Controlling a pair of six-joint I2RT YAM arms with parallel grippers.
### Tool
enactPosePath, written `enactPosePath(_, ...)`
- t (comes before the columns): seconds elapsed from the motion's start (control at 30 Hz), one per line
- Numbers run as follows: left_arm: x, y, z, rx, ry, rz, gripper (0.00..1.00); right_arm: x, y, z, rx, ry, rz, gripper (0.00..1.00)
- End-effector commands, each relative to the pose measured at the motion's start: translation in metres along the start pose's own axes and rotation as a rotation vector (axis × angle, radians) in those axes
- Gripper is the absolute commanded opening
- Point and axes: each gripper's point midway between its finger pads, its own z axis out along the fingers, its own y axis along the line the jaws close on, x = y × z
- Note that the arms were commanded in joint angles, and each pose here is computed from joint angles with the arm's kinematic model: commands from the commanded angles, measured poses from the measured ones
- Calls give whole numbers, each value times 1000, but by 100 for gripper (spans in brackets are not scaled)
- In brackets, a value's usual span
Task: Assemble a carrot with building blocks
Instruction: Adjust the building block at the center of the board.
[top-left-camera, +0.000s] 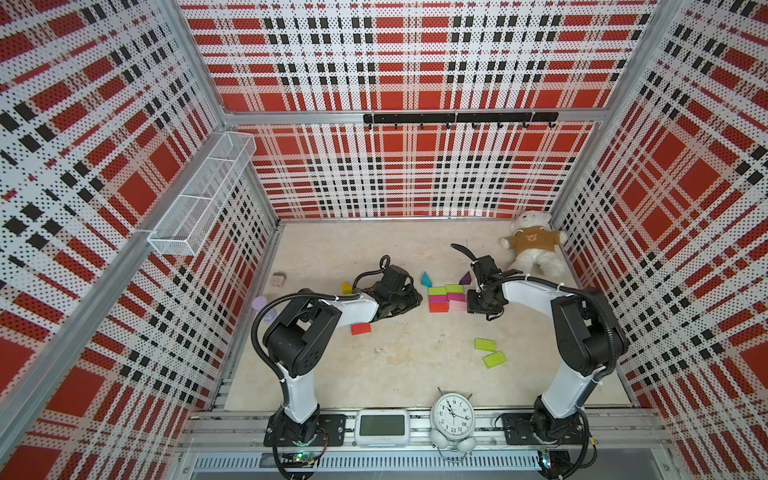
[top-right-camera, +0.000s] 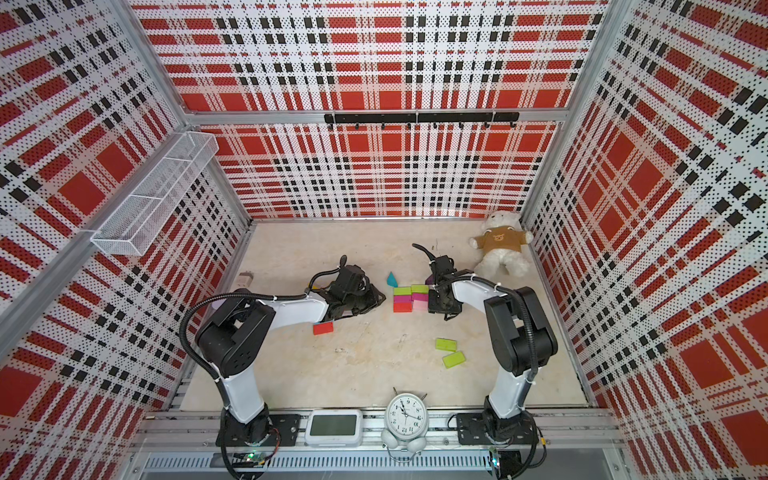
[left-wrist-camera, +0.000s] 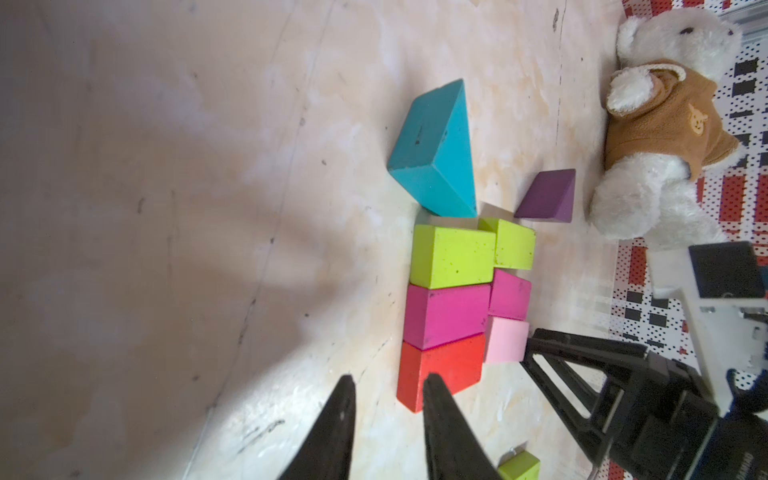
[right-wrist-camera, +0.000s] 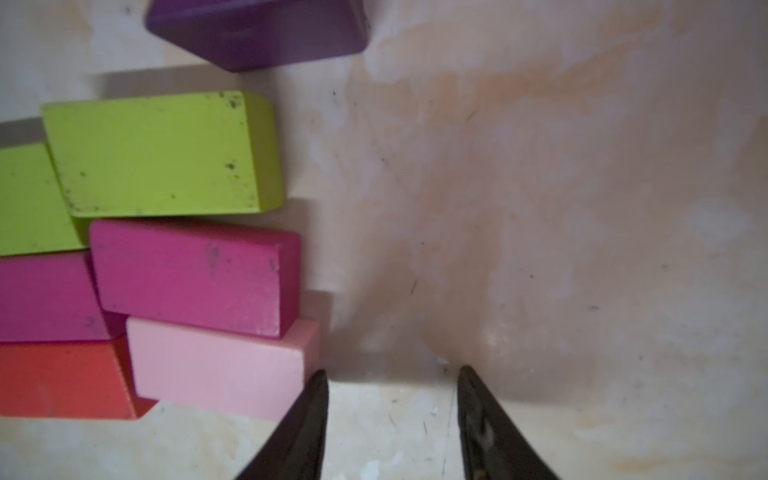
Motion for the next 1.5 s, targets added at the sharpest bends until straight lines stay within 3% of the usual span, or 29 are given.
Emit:
enactPosePath(0.0,-2,-7,7,7,4,4,32,-11,-3,2,29,-22,-9,51)
enactPosePath(1.47,8,-7,18,8,41,0,31,-60,1,12,-3,-74,5,55)
